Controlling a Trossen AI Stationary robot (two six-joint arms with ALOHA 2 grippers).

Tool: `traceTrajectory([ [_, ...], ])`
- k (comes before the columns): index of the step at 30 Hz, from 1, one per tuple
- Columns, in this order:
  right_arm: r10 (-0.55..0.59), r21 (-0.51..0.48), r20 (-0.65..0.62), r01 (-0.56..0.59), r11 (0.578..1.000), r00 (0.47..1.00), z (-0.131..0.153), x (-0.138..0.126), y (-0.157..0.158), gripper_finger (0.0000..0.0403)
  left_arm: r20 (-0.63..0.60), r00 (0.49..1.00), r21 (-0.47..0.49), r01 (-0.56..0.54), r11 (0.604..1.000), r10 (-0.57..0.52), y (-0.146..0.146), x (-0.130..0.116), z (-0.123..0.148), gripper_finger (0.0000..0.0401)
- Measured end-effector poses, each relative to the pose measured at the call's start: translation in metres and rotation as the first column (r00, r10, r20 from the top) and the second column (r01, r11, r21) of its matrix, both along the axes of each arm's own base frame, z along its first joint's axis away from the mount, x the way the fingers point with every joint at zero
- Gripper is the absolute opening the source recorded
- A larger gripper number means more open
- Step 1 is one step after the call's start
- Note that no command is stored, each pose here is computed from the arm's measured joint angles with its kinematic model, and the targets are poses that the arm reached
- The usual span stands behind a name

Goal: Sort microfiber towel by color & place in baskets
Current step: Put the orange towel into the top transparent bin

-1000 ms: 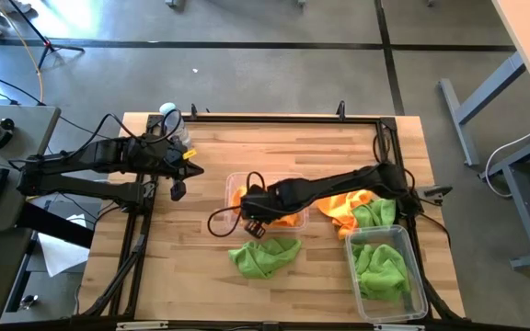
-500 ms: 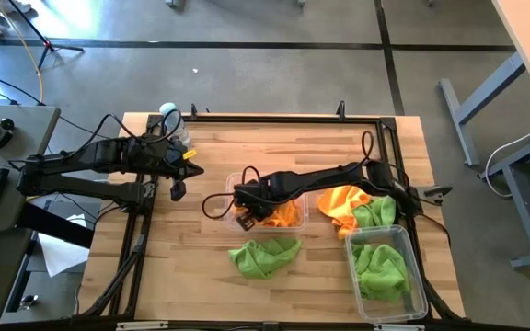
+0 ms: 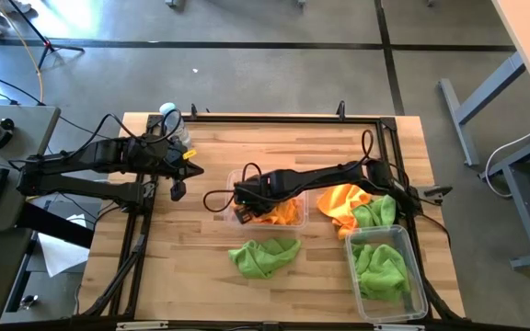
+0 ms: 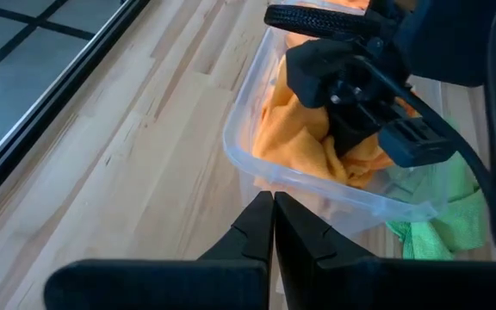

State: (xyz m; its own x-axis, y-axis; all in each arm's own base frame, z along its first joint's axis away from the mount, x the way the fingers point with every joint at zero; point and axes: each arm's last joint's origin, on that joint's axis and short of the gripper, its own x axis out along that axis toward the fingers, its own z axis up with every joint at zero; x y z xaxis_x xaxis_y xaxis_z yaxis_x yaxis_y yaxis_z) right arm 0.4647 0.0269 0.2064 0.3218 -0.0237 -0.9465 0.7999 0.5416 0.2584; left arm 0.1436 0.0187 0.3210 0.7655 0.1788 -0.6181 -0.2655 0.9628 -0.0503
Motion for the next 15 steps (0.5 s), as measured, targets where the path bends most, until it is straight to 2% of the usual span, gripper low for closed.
traceTrajectory([
  [8,0.08,-0.049,0.078,-0.076,0.996,0.994,0.028,0.006,0.01,0.0067,0.0,1.0,0.0,0.0,1.0,0.0,0.0,0.0,0.0,0.0],
  [12,0.095,-0.098,0.073,-0.087,0.991,0.993,0.047,0.004,0.012,0.0093,0.0,1.0,0.0,0.0,1.0,0.0,0.0,0.0,0.0,0.0],
  [15,0.085,-0.143,0.022,-0.081,0.986,0.996,0.061,-0.003,0.012,0.0108,0.001,1.0,-0.005,-0.004,1.0,0.004,0.0,0.0,0.0,0.0],
])
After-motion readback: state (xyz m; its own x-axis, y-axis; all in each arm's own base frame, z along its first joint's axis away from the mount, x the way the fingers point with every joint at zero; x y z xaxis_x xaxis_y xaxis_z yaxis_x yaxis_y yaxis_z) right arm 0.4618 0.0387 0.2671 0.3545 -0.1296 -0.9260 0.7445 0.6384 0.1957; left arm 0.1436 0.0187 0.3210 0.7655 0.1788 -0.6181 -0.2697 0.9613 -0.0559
